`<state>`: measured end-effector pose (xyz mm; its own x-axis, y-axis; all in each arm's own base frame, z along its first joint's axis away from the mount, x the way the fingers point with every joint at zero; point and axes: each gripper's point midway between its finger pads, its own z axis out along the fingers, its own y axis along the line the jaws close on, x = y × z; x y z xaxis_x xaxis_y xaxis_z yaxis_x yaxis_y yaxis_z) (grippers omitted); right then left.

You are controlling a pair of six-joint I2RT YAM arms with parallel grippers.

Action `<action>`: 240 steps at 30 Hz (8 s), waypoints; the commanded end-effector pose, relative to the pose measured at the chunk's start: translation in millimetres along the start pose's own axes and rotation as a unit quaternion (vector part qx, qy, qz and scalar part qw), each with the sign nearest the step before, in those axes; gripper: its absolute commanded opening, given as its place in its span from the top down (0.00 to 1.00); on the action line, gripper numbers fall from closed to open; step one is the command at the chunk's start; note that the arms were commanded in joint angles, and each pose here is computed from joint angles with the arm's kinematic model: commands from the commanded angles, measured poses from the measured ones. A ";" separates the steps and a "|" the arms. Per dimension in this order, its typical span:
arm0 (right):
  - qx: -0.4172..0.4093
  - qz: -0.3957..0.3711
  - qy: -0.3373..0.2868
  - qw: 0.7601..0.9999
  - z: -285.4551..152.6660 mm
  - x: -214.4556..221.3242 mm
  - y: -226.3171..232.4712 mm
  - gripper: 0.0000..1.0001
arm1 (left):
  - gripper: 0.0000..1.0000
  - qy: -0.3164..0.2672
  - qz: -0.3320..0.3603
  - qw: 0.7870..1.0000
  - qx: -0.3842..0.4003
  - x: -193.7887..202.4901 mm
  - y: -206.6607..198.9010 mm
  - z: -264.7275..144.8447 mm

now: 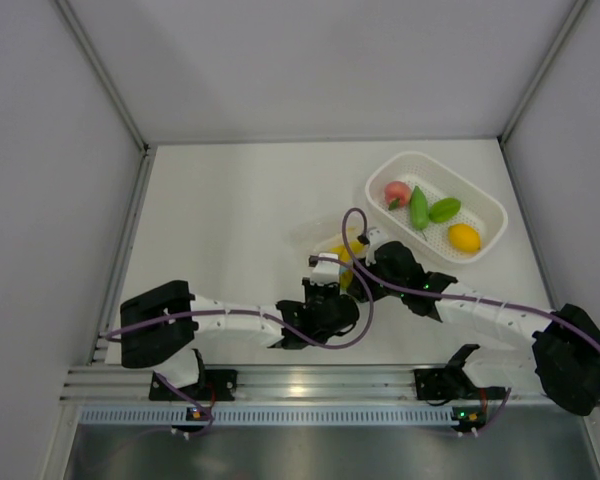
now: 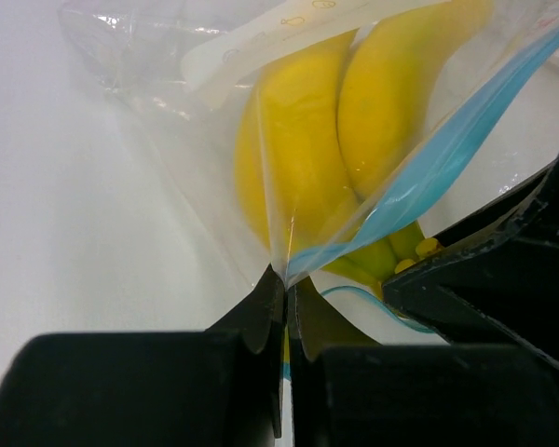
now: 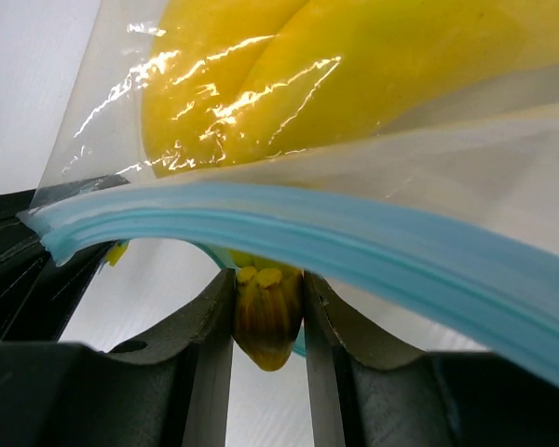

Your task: Open the zip-top bag and remove the fake food

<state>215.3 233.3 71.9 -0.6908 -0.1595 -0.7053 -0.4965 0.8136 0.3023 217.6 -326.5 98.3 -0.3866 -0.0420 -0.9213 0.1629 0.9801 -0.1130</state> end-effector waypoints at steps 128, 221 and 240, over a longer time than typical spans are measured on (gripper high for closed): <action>-0.199 -0.045 0.021 0.979 -43.6 -88.8 107.9 1.00 | 1.00 0.027 -0.130 0.981 -0.140 -68.2 141.7 -9.1; 0.080 0.002 -0.216 0.973 -172.7 -261.1 -30.4 1.00 | 1.00 0.062 -0.249 0.940 -0.226 -72.9 256.7 38.0; 0.370 0.066 -0.163 0.912 -84.7 -227.2 -224.9 1.00 | 1.00 -0.011 -0.214 0.945 -0.249 -147.6 270.7 8.8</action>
<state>410.8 58.2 205.1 -0.5637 0.0256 -0.8256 0.0678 0.9976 -0.0154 317.6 -65.2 169.5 -0.3732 -0.4680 -0.8010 -0.4429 0.8486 -0.2895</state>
